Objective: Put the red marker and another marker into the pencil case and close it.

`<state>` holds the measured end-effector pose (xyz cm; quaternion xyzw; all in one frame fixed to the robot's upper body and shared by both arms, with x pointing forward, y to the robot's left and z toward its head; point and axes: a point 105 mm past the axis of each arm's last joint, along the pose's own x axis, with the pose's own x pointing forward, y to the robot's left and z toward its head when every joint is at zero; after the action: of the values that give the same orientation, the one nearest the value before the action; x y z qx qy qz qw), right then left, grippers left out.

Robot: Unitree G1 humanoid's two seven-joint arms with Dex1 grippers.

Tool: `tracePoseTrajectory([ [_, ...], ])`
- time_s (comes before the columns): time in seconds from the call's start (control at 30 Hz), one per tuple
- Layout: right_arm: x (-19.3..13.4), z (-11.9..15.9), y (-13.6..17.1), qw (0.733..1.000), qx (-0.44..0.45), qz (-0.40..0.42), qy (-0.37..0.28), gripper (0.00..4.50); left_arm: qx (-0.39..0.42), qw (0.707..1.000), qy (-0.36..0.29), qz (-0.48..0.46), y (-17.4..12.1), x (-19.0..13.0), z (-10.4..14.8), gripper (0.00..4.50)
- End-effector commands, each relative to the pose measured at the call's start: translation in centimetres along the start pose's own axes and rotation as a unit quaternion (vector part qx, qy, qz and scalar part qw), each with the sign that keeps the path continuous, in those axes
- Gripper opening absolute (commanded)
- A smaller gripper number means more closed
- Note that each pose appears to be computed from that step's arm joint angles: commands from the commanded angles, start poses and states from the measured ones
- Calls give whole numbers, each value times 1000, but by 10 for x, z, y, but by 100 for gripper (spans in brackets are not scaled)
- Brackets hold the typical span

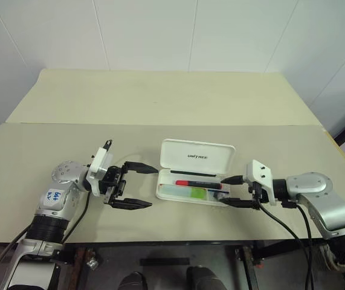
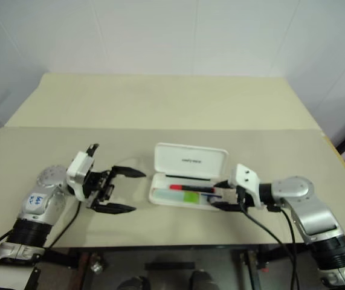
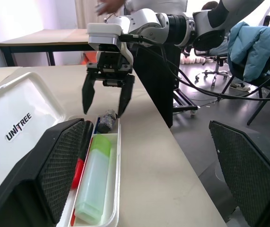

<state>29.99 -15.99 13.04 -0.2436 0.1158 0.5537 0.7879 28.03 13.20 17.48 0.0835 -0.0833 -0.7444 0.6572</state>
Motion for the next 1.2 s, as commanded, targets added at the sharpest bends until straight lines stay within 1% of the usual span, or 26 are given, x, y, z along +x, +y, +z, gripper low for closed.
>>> tracePoseTrajectory([
  [0.03,-4,9,-2,1000,-15,-3,-13,447,24,999,-1,-37,-6,0,9,450],
  [0.33,-11,2,-7,1000,-9,-29,-3,447,26,999,-2,-37,-4,3,8,450],
  [0.5,-23,6,-13,998,-12,-55,-9,447,35,999,-4,-30,0,3,10,450],
  [0.7,-36,-6,-23,996,-6,-93,11,447,34,999,-4,-30,-1,3,10,450],
  [0.93,-26,-12,-22,996,-4,-91,13,447,37,999,-3,-31,2,5,9,450],
  [1.1,-23,-4,-23,995,-13,-95,-3,447,55,998,7,-17,10,3,11,450],
  [1.2,-30,4,-25,995,-24,-101,-7,447,79,997,-4,4,22,1,21,450],
])
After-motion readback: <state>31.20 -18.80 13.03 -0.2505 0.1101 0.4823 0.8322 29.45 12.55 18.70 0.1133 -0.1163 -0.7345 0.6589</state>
